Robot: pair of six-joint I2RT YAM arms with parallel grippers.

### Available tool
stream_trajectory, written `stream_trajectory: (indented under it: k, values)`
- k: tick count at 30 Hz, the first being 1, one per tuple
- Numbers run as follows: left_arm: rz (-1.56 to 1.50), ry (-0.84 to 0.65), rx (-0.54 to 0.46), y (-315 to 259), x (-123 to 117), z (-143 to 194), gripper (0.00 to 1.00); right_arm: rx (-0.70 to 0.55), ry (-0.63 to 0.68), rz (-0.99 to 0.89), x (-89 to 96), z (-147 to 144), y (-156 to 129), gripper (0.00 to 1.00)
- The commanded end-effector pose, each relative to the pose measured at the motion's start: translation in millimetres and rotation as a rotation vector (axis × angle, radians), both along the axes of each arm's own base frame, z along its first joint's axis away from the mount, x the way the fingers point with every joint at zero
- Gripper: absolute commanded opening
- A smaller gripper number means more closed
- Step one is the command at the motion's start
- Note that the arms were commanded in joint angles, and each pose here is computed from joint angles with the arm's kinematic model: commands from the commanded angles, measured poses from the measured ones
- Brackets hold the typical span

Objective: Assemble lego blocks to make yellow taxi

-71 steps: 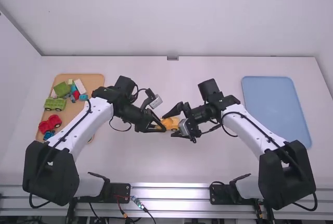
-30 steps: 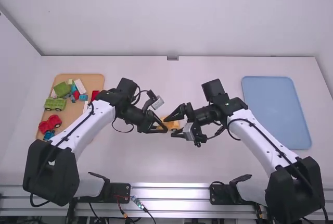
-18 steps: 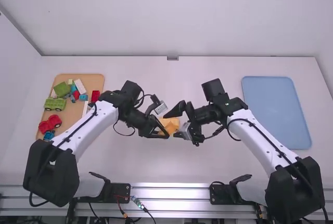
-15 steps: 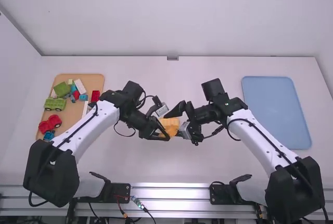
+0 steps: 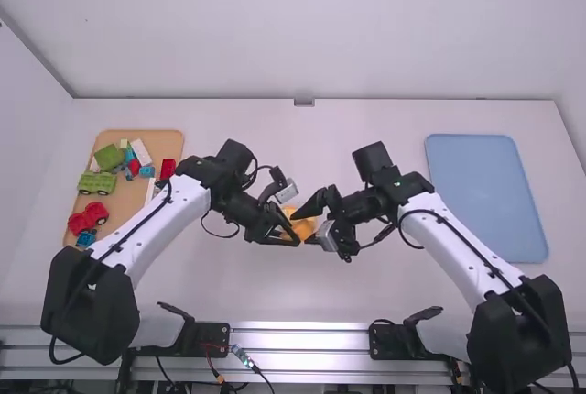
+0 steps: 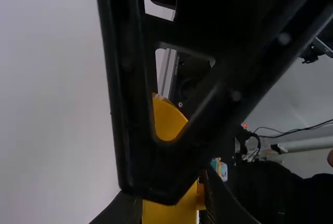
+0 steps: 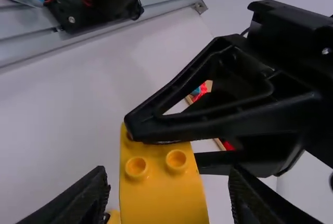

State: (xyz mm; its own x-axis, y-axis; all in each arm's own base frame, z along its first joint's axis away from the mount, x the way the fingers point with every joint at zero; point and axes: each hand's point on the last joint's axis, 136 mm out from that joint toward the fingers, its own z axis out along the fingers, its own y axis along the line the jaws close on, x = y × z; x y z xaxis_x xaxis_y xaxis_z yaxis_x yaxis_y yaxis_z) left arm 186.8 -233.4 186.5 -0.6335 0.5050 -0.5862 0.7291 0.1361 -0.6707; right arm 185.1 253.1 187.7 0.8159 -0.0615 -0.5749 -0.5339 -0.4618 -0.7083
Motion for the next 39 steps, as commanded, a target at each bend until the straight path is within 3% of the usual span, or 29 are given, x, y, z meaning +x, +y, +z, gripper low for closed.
stream_trajectory:
  k: [1,14,18,28,30,32,34,35,37,39]
  values:
    - [-0.013,-0.025,-0.023,-2,1,6,0.02,0.032,-0.017,0.011,1.5,12,2,0.54]
    - [-0.011,-0.043,-0.011,-2,4,4,0.02,0.044,0.002,0.028,-4.5,14,2,0.46]
    - [-0.009,-0.045,-0.012,-2,5,4,0.02,0.041,0.005,0.028,-4.9,13,2,0.28]
    - [-0.016,-0.048,-0.032,-3,4,7,0.02,0.041,0.008,0.030,-5.8,13,1,0.26]
    - [-0.014,-0.047,-0.032,-3,4,7,0.15,0.041,0.007,0.031,-5.9,13,1,0.26]
    - [-0.014,-0.048,-0.031,-3,5,7,0.37,0.040,0.006,0.030,-5.6,13,1,0.26]
    - [-0.010,-0.058,-0.015,-2,6,4,0.69,0.039,0.008,0.029,-5.6,13,1,0.26]
    - [-0.010,-0.058,-0.015,-2,6,4,0.69,0.039,0.008,0.029,-5.6,13,1,0.26]
    - [-0.002,-0.075,0.016,-1,10,-1,0.98,0.032,0.011,0.023,-4.8,12,1,0.26]
    - [0.005,-0.096,0.059,3,14,-4,0.99,0.009,0.032,-0.016,2.1,10,2,0.25]
